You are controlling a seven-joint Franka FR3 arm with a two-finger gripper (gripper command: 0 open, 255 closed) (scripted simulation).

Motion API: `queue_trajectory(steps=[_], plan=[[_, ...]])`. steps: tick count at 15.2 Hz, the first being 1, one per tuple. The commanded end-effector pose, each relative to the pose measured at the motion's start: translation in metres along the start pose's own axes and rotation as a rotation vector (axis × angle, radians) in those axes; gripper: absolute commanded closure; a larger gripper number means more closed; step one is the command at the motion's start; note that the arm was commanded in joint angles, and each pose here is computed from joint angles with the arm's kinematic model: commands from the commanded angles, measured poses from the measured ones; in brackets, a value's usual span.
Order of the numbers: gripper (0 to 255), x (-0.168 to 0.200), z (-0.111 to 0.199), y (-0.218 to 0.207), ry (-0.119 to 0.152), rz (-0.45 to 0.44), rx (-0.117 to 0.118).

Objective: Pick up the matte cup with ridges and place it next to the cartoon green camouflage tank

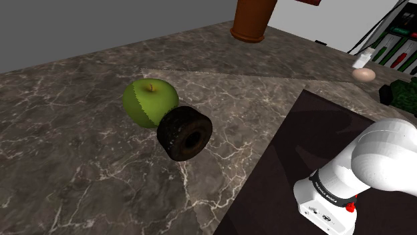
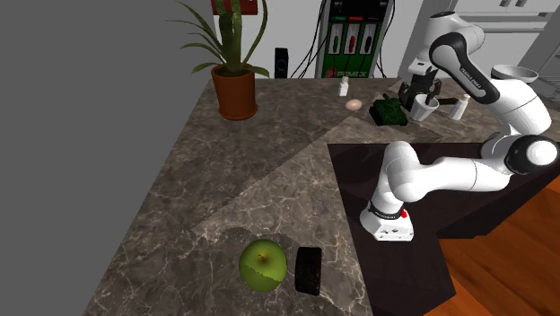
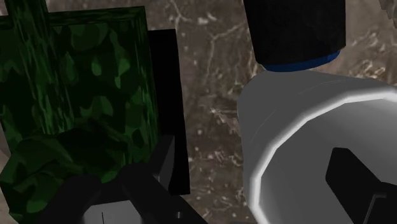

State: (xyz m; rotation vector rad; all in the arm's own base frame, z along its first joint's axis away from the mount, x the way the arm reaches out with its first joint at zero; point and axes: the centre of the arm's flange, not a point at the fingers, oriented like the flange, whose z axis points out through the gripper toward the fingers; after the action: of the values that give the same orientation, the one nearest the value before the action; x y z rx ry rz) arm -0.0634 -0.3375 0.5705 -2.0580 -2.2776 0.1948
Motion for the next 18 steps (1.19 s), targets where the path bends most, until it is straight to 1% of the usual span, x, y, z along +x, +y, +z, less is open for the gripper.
queue_trajectory(steps=[1,5,6,15,18], plan=[[0,0.000,0.001,0.000,0.000,0.000,0.000],[0,0.000,0.001,0.000,0.000,0.000,0.000],[255,0.000,0.001,0.000,0.000,0.000,0.000],[255,0.000,0.001,0.000,0.000,0.000,0.000],[255,0.000,-0.015,-0.002,0.000,0.000,0.000]])
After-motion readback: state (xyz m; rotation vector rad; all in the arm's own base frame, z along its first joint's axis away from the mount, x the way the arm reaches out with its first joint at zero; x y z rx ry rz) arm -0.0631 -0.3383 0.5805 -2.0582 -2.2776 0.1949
